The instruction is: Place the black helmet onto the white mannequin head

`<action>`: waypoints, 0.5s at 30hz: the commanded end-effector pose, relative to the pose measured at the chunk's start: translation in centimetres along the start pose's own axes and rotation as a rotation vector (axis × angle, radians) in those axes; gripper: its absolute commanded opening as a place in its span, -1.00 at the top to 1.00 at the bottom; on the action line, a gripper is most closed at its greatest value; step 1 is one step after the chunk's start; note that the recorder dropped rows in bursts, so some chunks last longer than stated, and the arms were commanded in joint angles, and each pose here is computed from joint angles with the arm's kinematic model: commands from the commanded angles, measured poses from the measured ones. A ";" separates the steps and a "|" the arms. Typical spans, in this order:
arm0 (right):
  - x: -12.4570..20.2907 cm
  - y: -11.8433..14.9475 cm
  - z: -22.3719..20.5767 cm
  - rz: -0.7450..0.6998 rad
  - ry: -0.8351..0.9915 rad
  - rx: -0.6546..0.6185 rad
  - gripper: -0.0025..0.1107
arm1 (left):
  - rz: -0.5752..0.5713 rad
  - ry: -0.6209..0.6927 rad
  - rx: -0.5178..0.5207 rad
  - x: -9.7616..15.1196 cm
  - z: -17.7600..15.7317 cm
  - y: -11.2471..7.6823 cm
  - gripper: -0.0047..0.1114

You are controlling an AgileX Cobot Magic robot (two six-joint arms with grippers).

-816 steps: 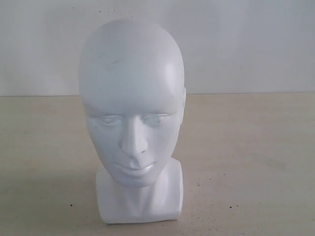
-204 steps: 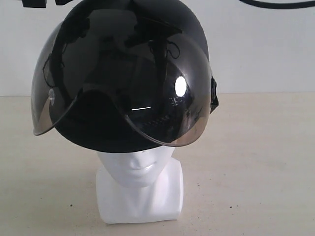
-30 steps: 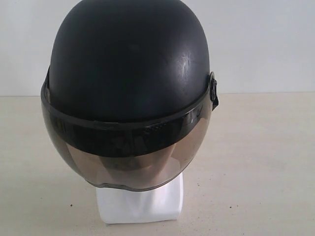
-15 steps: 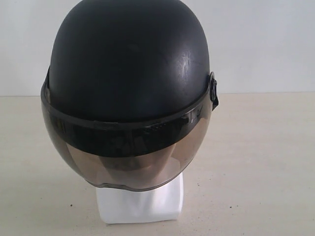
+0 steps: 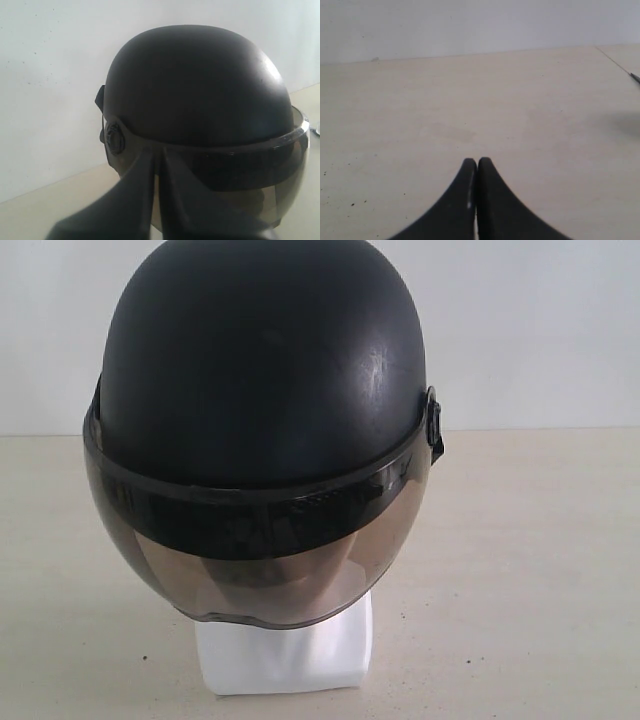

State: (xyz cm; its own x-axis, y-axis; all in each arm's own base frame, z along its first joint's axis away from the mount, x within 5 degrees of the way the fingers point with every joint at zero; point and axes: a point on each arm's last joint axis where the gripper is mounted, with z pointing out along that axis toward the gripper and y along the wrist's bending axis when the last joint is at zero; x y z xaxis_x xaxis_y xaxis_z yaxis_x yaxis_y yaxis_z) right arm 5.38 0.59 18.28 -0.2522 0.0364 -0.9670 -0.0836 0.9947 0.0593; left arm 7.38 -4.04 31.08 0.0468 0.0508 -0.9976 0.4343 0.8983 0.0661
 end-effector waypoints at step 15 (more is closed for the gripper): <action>0.0 0.1 0.0 -0.005 0.004 -0.016 0.96 | -0.019 -0.005 -0.012 0.1 -0.1 0.1 0.84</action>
State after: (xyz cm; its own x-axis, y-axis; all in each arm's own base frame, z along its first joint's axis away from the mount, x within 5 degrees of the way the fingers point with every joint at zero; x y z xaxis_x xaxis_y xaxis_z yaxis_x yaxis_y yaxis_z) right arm 5.35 0.69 18.20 -0.2611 0.0333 -0.9647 -0.1002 0.9931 0.0614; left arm 7.38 -4.04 31.08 0.0468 0.0508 -0.9976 0.4343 0.8983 0.0661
